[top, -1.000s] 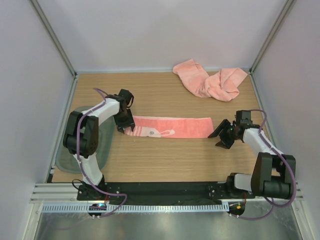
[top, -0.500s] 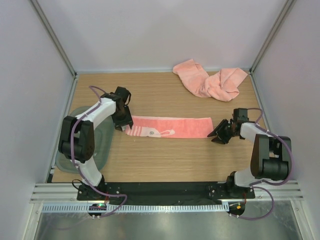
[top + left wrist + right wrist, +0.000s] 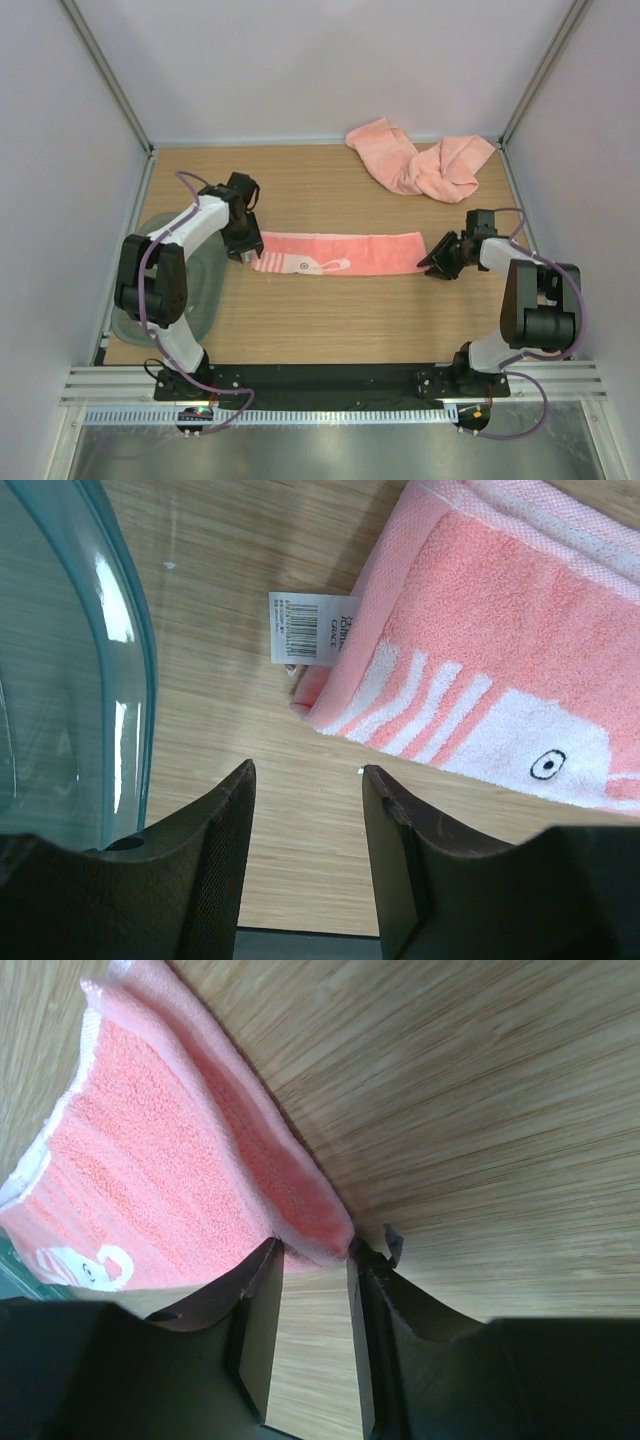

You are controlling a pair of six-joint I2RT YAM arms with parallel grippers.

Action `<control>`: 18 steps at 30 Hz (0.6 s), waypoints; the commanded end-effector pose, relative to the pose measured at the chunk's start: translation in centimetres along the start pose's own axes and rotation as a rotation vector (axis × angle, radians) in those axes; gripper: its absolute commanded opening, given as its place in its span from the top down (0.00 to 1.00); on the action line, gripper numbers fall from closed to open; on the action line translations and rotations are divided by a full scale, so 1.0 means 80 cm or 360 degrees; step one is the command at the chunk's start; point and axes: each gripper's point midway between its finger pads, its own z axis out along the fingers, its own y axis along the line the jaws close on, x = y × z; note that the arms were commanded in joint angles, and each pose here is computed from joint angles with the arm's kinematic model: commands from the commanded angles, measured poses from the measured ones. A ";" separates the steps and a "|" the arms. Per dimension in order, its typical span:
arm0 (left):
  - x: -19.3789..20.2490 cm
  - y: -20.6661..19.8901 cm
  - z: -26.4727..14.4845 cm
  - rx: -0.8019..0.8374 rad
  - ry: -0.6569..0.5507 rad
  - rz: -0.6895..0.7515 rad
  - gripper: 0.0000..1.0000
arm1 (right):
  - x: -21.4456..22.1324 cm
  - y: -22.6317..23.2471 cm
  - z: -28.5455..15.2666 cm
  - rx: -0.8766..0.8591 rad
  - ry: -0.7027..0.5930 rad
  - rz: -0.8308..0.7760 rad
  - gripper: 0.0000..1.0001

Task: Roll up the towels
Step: Fold the towel

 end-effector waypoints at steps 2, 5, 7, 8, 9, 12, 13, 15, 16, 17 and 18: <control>-0.020 -0.002 -0.033 0.0051 -0.0114 0.0012 0.52 | -0.018 -0.030 0.011 0.0189 -0.0115 -0.0060 0.66; -0.019 -0.002 -0.036 0.0055 -0.0117 0.0017 0.52 | -0.022 -0.034 0.015 0.0214 -0.0126 -0.0068 0.72; -0.019 0.000 -0.039 0.0049 -0.0121 0.0024 0.52 | -0.027 -0.035 0.016 0.0227 -0.0138 -0.0074 0.81; -0.020 0.001 -0.040 0.0049 -0.0126 0.0026 0.52 | -0.027 -0.036 0.018 0.0236 -0.0133 -0.0076 0.85; -0.020 0.000 -0.043 0.0055 -0.0131 0.0033 0.52 | -0.028 -0.038 0.018 0.0247 -0.0132 -0.0072 0.90; -0.020 0.000 -0.050 0.0072 -0.0137 0.0047 0.52 | -0.038 -0.035 0.009 0.0261 -0.0169 -0.0091 0.98; -0.019 -0.002 -0.052 0.0092 -0.0133 0.0055 0.52 | -0.040 -0.046 0.001 0.0350 -0.0186 -0.0092 0.99; -0.017 -0.004 -0.056 0.0116 -0.0136 0.0070 0.53 | -0.058 -0.059 -0.023 0.0472 -0.0275 -0.0144 0.99; -0.015 -0.005 -0.059 0.0138 -0.0140 0.0075 0.53 | -0.070 -0.072 -0.041 0.0596 -0.0333 -0.0136 0.99; -0.012 -0.008 -0.061 0.0168 -0.0132 0.0081 0.54 | -0.081 -0.078 -0.054 0.0633 -0.0378 -0.0108 0.99; -0.012 -0.007 -0.061 0.0174 -0.0138 0.0084 0.55 | -0.089 -0.074 -0.068 0.0623 -0.0439 -0.0102 0.99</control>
